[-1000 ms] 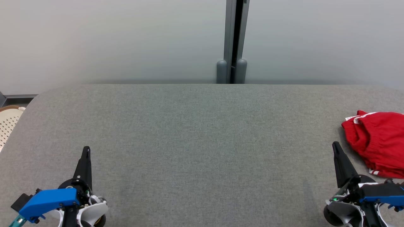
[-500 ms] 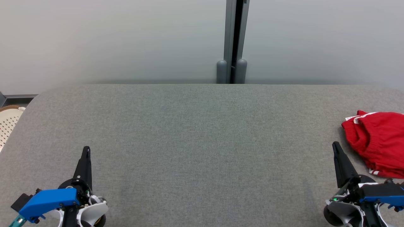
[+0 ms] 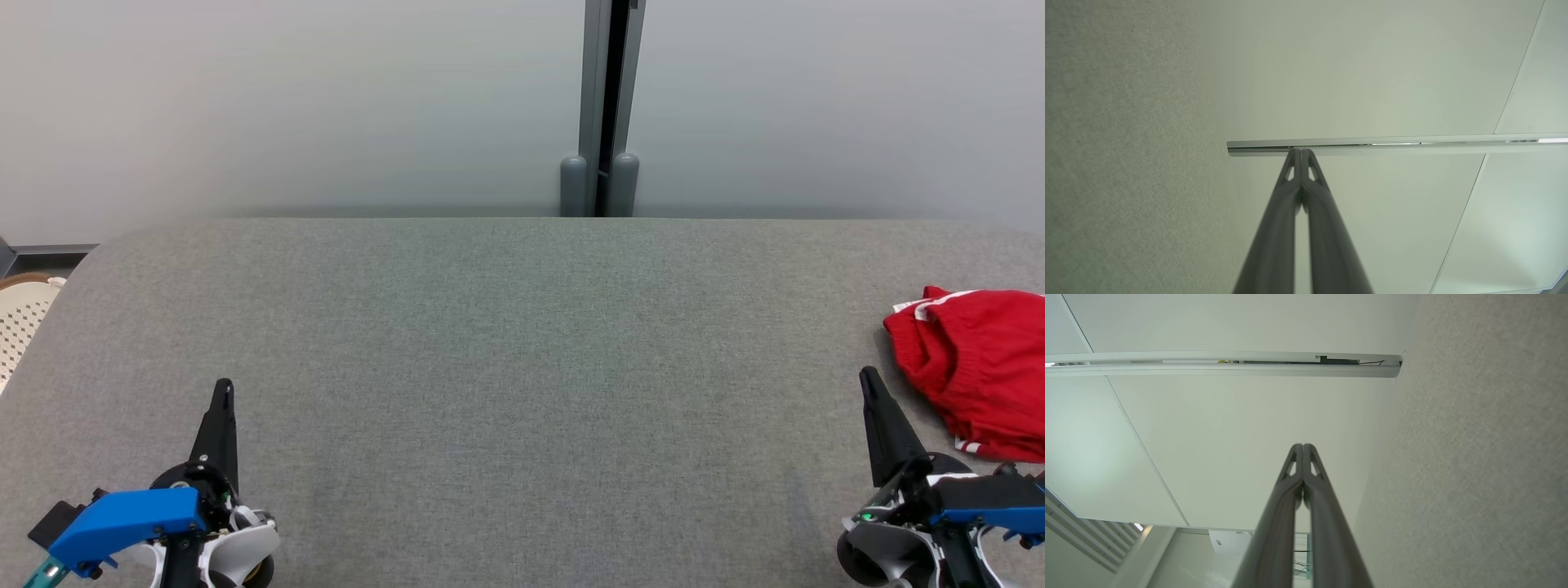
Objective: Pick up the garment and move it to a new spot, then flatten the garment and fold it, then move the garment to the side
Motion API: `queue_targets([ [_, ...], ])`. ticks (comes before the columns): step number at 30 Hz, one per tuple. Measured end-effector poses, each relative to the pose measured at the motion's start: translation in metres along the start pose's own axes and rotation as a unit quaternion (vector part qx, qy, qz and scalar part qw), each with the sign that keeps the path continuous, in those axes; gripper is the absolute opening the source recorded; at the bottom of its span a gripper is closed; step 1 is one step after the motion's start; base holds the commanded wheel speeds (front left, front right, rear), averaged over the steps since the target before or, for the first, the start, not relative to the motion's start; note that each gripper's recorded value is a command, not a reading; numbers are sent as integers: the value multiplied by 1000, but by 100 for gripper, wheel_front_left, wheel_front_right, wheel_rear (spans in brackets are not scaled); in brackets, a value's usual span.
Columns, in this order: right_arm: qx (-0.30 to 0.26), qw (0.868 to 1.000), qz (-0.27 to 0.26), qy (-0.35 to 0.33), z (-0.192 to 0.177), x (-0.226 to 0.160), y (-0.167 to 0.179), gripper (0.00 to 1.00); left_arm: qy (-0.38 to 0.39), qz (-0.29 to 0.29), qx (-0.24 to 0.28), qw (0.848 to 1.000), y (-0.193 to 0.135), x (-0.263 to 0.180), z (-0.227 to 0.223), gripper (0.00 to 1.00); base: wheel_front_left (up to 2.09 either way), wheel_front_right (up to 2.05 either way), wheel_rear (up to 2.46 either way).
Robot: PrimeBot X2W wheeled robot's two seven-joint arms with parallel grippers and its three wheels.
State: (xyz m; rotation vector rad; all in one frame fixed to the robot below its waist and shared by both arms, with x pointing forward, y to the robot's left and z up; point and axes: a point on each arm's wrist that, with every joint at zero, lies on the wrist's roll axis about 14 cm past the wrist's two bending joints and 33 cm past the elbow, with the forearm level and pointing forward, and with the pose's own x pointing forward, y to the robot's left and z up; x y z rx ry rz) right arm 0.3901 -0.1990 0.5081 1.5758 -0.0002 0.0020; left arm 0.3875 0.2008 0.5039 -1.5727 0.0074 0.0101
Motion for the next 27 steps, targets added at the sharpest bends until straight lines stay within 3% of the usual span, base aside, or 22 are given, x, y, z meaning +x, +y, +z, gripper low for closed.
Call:
queue_targets([
  [27,0,1000,0,0,0,0,0,0,0,0,0,1000,0,0,0,0,0,0,0],
])
